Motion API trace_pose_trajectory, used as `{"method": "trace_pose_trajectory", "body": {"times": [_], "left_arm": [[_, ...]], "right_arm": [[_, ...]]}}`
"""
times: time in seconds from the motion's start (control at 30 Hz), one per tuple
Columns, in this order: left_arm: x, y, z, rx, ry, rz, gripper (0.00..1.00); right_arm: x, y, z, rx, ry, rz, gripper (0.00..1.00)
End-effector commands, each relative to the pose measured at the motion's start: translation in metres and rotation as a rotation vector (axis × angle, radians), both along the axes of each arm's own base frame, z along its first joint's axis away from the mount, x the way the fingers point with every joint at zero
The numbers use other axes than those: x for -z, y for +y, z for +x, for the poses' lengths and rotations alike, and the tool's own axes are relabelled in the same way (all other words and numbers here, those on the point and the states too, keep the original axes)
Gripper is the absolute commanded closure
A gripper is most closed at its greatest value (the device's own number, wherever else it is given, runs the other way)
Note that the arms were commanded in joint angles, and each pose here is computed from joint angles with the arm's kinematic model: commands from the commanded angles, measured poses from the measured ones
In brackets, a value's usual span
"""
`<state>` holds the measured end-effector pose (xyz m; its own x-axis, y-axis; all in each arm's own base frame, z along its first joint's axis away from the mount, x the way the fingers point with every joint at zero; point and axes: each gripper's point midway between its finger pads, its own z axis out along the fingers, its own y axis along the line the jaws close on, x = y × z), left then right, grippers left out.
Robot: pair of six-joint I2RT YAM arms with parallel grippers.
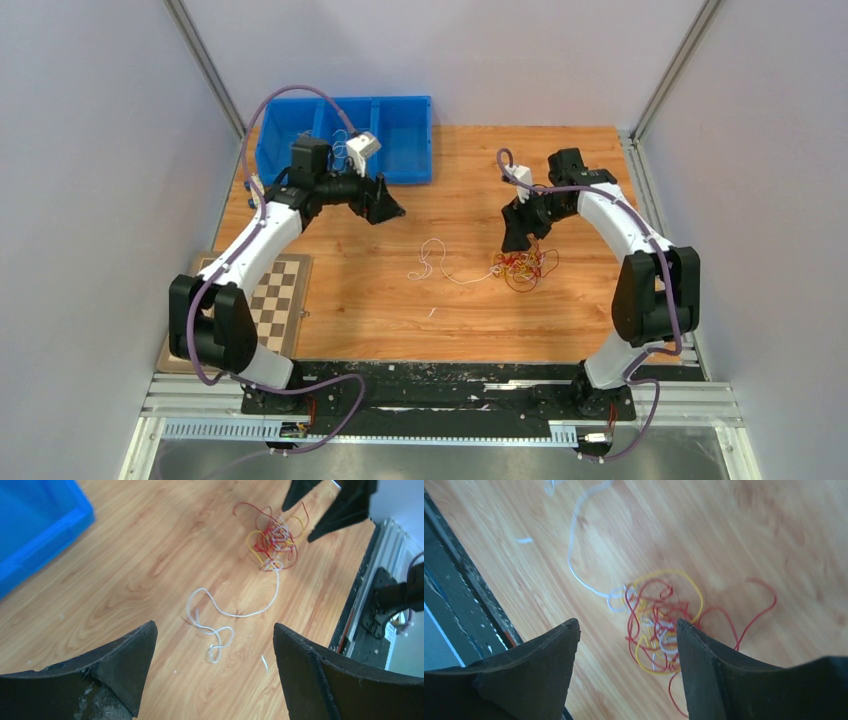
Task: Untangle the cables
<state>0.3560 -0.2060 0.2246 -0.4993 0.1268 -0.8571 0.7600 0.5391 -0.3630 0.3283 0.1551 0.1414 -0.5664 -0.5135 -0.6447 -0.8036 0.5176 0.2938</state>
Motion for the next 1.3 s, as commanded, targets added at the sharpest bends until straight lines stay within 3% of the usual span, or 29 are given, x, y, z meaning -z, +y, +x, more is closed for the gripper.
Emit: {"method": "trace_pose_trajectory", "body": {"times": [0.0, 0.2, 0.37, 0.5, 0.8, 0.87, 0.93, 0.97, 1.03, 1.13, 1.2, 1.27], "left_arm": [[0.02, -0.037, -0.017, 0.139, -0.012, 0.075, 0.07], [0.055, -0.104, -0.042, 0.339, 0.037, 0.109, 0.11], [0.084, -0.158, -0.074, 0.493, 0.034, 0.099, 0.16], [0.112, -0.183, -0.085, 0.525, 0.047, 0.113, 0.19], [0.164, -0.204, -0.068, 0.448, 0.066, 0.21, 0.28], [0.169, -0.205, -0.066, 0.441, 0.07, 0.219, 0.4], [0.168, -0.204, -0.067, 0.441, 0.078, 0.224, 0.71], [0.161, -0.203, -0.066, 0.436, 0.068, 0.222, 0.92], [0.145, -0.196, -0.07, 0.434, 0.055, 0.21, 1.0], [0.116, -0.167, -0.074, 0.401, 0.056, 0.161, 1.0], [0.071, -0.14, -0.072, 0.354, 0.022, 0.092, 1.0], [0.05, -0.107, -0.066, 0.298, 0.025, 0.066, 1.0]], "right_arm": [[0.037, -0.024, -0.016, 0.012, 0.075, -0.15, 0.3], [0.082, -0.04, -0.021, 0.07, 0.189, -0.252, 0.36], [0.101, -0.044, -0.021, 0.101, 0.229, -0.26, 0.56], [0.104, -0.039, -0.021, 0.114, 0.26, -0.23, 0.69], [0.103, -0.036, -0.027, 0.121, 0.283, -0.202, 0.76], [0.103, -0.036, -0.03, 0.121, 0.288, -0.203, 0.78], [0.105, -0.039, -0.031, 0.127, 0.289, -0.215, 0.8], [0.107, -0.041, -0.032, 0.13, 0.291, -0.226, 0.81], [0.11, -0.049, -0.03, 0.141, 0.282, -0.255, 0.85], [0.119, -0.07, -0.024, 0.184, 0.272, -0.315, 0.92], [0.127, -0.089, -0.021, 0.219, 0.269, -0.36, 1.0], [0.133, -0.105, -0.02, 0.244, 0.266, -0.398, 1.0]]}}
